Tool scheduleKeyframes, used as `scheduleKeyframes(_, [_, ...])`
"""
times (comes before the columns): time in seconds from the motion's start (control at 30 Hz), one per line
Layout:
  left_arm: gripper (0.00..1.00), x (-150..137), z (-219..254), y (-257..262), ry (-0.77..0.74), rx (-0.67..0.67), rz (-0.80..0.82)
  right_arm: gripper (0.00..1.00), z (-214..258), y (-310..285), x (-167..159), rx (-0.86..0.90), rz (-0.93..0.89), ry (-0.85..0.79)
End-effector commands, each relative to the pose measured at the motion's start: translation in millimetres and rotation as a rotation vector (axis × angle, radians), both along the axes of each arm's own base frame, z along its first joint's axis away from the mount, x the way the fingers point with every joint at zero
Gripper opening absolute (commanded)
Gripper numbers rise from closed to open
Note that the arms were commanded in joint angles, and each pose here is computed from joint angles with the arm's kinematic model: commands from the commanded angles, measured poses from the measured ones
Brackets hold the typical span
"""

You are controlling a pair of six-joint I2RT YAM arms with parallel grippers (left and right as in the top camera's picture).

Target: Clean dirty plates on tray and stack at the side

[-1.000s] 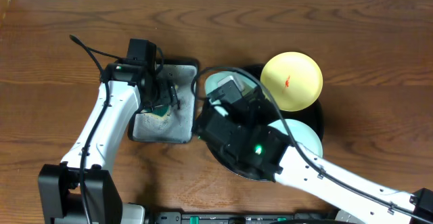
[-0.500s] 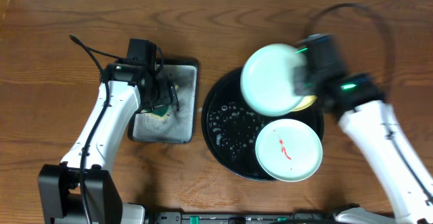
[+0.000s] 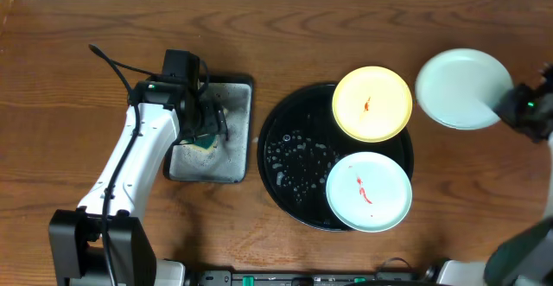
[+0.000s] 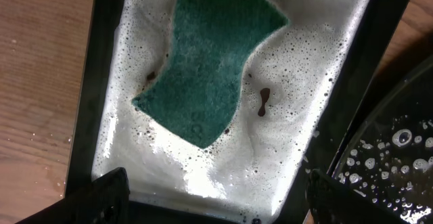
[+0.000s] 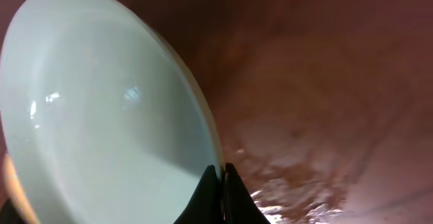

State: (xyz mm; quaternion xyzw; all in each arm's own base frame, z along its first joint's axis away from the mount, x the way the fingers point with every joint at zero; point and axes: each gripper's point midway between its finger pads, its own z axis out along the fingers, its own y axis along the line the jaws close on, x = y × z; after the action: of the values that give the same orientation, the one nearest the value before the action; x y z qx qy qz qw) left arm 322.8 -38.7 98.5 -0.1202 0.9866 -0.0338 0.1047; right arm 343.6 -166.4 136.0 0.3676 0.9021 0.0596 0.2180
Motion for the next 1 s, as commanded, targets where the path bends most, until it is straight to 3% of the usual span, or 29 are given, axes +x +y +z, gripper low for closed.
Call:
scheduleKeyframes(0.0, [0.84, -1.4, -1.2, 1.2, 0.007, 0.003, 0.000, 0.01, -37.0, -26.5, -9.8, 0.071, -0.098, 0.076])
scheduleKeyframes(0.17, [0.84, -1.4, -1.2, 1.2, 0.007, 0.003, 0.000, 0.01, -93.6, -45.2, -32.3, 0.144, -0.184, 0.226])
scheduleKeyframes(0.33, [0.84, -1.4, -1.2, 1.2, 0.007, 0.003, 0.000, 0.02, -105.6, -44.3, -36.8, 0.165, -0.185, 0.259])
scheduleKeyframes(0.37, [0.84, -1.4, -1.2, 1.2, 0.007, 0.003, 0.000, 0.11, -103.4, -44.5, -36.2, 0.164, -0.185, 0.253])
scheduleKeyframes(0.4, [0.84, -1.4, -1.2, 1.2, 0.007, 0.003, 0.000, 0.31, -95.8, -44.8, -34.5, 0.156, -0.183, 0.233])
scheduleKeyframes(0.43, [0.84, -1.4, -1.2, 1.2, 0.007, 0.003, 0.000, 0.37, -89.5, -43.6, -32.0, 0.158, -0.179, 0.211])
scheduleKeyframes(0.6, [0.84, -1.4, -1.2, 1.2, 0.007, 0.003, 0.000, 0.42, -32.5, 0.2, -7.4, 0.221, 0.030, 0.015])
scheduleKeyframes(0.73, [0.84, -1.4, -1.2, 1.2, 0.007, 0.003, 0.000, 0.48, 1.7, 60.6, -3.6, 0.202, 0.259, -0.022])
scheduleKeyframes(0.97, [0.84, -1.4, -1.2, 1.2, 0.007, 0.003, 0.000, 0.49, -23.2, 169.3, -53.5, 0.209, 0.548, 0.291])
